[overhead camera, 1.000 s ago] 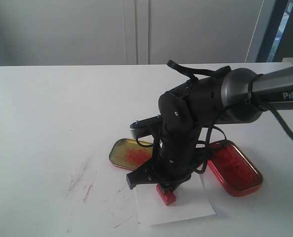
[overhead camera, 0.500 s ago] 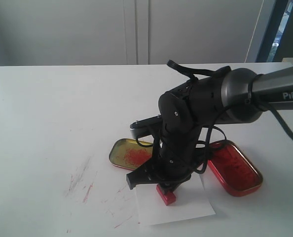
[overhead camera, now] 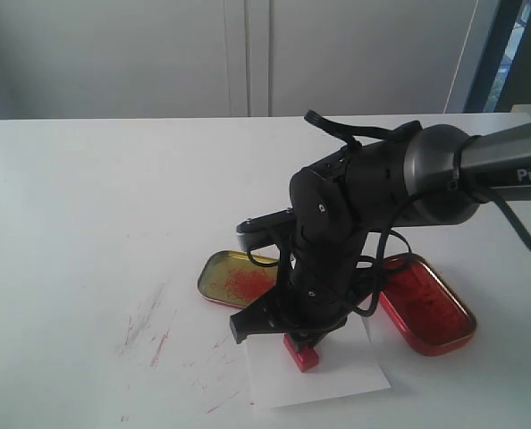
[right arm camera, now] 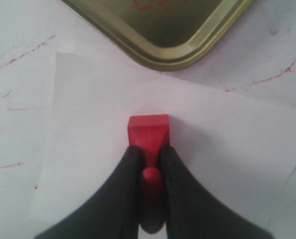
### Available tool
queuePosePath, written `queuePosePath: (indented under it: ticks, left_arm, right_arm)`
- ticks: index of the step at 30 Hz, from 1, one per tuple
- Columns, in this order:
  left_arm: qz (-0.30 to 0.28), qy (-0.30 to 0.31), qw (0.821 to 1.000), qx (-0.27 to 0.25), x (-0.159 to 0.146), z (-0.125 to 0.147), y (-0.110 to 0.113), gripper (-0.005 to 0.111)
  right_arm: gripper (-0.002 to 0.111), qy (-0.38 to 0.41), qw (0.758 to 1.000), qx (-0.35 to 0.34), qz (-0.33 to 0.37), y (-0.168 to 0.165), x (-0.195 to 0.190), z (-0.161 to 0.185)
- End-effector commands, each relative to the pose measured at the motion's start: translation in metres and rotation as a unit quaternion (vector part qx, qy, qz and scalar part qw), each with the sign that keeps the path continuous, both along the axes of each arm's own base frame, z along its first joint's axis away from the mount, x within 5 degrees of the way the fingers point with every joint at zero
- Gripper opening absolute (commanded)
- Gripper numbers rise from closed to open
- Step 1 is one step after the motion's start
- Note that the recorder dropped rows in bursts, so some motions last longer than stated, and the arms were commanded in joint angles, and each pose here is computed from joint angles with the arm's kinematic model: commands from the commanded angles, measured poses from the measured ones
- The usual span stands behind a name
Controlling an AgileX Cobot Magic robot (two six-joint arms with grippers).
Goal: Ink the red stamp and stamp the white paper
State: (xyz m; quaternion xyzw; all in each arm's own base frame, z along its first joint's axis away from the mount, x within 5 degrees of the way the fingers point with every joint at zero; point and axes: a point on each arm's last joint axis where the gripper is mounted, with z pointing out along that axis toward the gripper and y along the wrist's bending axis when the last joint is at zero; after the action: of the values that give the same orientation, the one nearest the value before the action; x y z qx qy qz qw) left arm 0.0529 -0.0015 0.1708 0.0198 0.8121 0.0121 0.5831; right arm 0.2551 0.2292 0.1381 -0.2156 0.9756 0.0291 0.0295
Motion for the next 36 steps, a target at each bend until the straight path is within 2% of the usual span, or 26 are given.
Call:
queuePosePath:
  ticks: [1,15,36]
  left_arm:
    - [-0.001,0.002,1.0,0.0,0.0,-0.002,0.0,0.0]
    - [-0.001,0.002,1.0,0.0,0.0,-0.002,0.0,0.0]
    - [-0.001,0.002,1.0,0.0,0.0,-0.002,0.0,0.0]
  right_arm:
    - [0.0,0.049,0.998,-0.037,-0.006,-0.008,-0.01,-0.042]
    - [0.0,0.048,0.998,-0.036,-0.006,-0.008,-0.01,-0.042]
    - [0.0,-0.003,1.0,0.001,-0.002,-0.008,-0.008,-0.002]
